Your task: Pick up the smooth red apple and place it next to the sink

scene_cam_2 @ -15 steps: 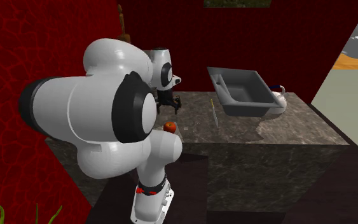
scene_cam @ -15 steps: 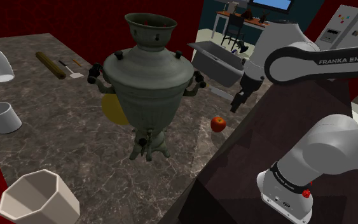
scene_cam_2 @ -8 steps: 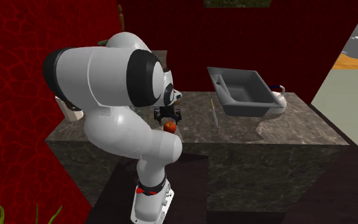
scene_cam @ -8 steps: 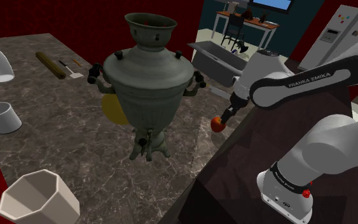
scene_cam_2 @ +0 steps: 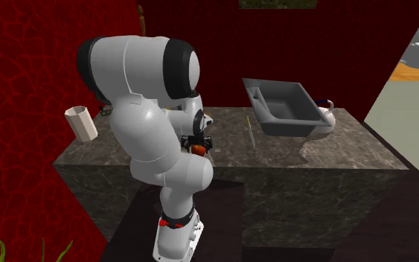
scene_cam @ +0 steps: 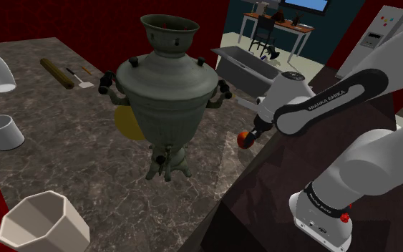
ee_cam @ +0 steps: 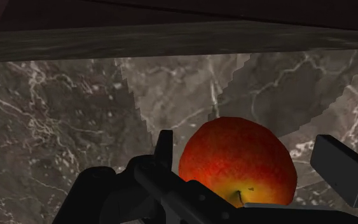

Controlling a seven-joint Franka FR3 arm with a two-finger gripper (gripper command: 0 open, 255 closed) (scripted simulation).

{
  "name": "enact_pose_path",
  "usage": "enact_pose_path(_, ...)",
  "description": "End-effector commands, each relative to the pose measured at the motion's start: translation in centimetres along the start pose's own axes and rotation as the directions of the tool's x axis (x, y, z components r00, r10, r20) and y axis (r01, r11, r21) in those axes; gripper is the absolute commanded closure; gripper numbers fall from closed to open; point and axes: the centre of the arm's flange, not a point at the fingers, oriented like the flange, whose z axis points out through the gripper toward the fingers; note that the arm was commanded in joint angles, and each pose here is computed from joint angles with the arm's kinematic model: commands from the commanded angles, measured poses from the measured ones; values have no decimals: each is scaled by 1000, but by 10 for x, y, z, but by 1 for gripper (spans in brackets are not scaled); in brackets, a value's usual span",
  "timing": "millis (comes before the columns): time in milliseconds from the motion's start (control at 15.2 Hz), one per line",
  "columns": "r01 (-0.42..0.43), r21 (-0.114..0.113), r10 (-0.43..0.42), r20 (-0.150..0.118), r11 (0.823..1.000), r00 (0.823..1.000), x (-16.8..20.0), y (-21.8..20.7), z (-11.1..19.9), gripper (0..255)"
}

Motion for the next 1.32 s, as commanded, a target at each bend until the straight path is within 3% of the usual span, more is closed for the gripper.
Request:
enact_pose_path(0,0,0,0,-1,1000,1000,1,0,7,0)
enact_pose_path(462,0,0,0,-1,1000,1000,1,0,7,0)
enact_pose_path(528,0,0,0,-1,1000,1000,1,0,7,255)
enact_pose_path(1254,0,0,0,-1,1000,1000,2,1,-4,255)
